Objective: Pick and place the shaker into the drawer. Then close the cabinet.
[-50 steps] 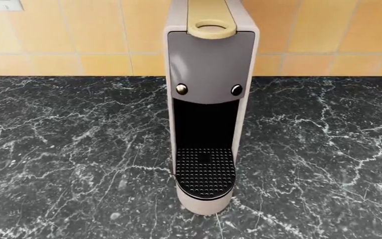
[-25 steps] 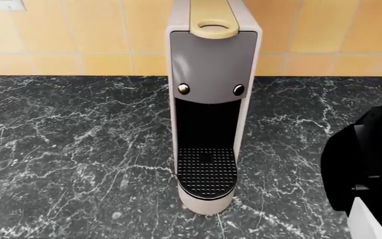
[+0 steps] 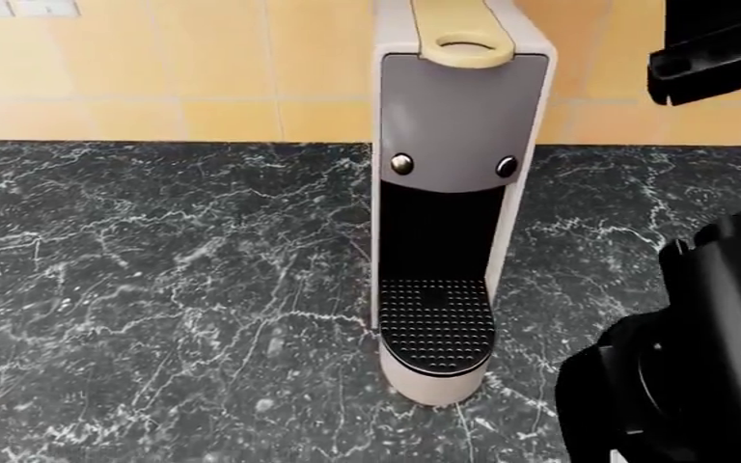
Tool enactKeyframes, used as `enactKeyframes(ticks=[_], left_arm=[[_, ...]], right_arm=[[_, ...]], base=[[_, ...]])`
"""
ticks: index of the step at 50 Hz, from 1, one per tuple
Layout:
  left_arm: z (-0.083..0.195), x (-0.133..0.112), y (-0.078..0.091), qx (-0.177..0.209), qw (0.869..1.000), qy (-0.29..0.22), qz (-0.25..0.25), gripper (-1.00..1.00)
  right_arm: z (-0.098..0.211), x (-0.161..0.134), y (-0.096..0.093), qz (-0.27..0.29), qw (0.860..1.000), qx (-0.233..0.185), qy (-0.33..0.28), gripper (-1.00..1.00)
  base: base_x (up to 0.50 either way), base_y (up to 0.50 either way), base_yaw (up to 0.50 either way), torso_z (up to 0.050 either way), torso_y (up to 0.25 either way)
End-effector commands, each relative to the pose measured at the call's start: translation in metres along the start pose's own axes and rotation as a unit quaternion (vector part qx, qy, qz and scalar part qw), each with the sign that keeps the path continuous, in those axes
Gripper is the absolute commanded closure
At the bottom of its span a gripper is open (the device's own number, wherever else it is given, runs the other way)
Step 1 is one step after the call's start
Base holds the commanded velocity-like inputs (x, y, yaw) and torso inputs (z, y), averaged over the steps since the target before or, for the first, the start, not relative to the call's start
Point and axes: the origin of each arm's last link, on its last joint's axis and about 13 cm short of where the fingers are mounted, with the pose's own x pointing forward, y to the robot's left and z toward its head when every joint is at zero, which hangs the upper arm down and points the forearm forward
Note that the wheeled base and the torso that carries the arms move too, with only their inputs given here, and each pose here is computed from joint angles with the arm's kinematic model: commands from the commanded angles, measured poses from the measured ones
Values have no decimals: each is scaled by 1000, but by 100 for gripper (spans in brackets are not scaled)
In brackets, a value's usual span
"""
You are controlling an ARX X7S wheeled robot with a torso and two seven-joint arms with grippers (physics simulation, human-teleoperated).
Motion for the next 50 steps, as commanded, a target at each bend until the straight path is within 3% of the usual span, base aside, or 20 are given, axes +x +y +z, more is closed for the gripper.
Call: enactKeyframes(ticks=[1, 50], left_arm=[[-53, -70, -1, 29, 973, 222, -52, -100], [-59, -71, -3, 24, 972, 227, -57, -100]], right_arm=[[23, -10, -8, -9, 997, 7, -81, -100], [25, -10, -8, -12, 997, 2, -82, -100]], base=[[-8, 500, 0, 0, -17], [-5, 500, 0, 0, -5]])
